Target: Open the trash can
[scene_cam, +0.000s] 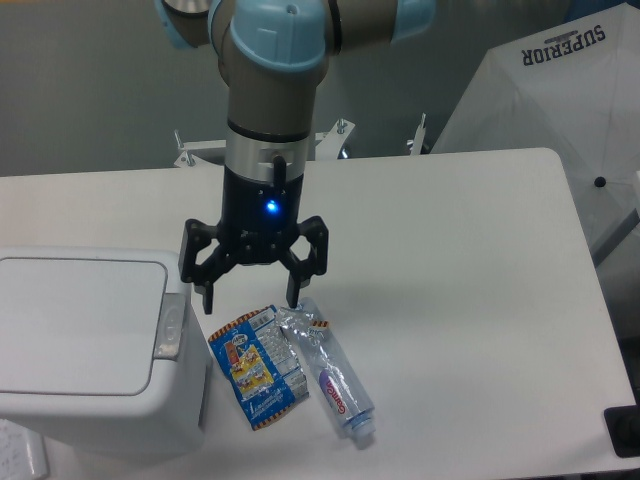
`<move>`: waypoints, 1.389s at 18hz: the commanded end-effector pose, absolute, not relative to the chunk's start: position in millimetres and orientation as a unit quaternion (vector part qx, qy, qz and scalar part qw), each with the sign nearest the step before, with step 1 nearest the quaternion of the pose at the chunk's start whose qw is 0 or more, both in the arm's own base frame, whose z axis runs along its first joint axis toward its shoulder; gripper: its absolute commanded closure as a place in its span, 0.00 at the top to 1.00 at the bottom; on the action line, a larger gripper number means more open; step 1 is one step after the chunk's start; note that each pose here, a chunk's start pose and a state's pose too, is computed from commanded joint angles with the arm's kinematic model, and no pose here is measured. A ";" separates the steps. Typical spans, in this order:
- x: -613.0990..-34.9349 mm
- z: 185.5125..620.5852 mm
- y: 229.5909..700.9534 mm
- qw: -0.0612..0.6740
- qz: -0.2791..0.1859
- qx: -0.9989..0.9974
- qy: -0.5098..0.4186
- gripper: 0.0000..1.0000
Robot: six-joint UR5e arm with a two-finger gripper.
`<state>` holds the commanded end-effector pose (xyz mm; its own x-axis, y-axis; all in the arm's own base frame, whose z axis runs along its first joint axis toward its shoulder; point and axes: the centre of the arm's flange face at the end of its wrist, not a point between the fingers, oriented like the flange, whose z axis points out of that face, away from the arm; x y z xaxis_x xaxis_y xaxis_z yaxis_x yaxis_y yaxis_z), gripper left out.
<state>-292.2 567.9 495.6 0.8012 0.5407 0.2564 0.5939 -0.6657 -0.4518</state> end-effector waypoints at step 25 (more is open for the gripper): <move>-280.9 478.1 585.3 0.252 -0.058 -0.918 -0.299 1.00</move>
